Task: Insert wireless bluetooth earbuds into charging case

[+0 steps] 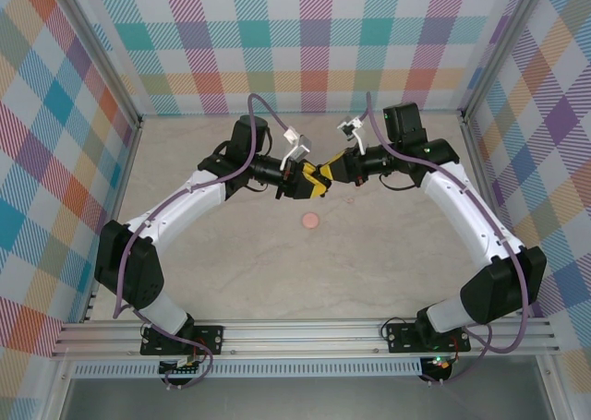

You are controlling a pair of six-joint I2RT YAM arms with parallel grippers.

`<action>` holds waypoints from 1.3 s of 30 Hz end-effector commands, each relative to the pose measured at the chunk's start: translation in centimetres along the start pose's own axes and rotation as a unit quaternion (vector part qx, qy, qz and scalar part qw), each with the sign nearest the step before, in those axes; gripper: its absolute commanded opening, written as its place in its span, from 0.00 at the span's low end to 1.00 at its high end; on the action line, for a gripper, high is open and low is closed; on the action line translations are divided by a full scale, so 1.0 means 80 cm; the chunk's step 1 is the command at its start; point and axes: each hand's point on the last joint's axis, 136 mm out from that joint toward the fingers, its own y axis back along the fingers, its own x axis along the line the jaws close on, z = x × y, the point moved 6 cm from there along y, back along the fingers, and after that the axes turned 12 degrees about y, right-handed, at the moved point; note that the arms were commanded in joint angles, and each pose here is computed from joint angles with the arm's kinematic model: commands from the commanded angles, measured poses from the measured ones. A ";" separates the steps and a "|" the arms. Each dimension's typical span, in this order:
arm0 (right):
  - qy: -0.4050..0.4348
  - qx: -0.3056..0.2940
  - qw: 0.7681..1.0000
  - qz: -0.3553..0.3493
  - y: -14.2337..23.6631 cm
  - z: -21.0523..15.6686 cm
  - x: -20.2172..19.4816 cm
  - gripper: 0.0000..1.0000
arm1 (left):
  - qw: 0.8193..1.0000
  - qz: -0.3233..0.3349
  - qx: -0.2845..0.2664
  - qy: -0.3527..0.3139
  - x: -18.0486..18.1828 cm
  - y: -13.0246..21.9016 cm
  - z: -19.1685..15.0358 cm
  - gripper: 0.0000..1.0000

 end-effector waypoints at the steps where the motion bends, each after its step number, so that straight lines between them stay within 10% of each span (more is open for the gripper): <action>1: 0.014 -0.004 1.000 0.023 0.009 0.004 0.022 0.15 | 0.999 -0.019 -0.010 -0.037 -0.019 -0.001 0.023 0.24; 16: 0.019 0.008 0.999 0.037 0.002 0.002 0.032 0.18 | 1.000 0.008 -0.018 -0.018 -0.005 -0.011 0.021 0.09; 28: 0.016 -0.029 0.999 -0.030 0.028 0.008 0.023 0.49 | 0.994 0.054 -0.089 -0.030 0.013 -0.010 0.013 0.03; 39: 0.003 -0.027 0.999 -0.017 0.034 0.003 0.019 0.55 | 0.992 0.057 -0.104 -0.048 0.006 -0.006 0.014 0.04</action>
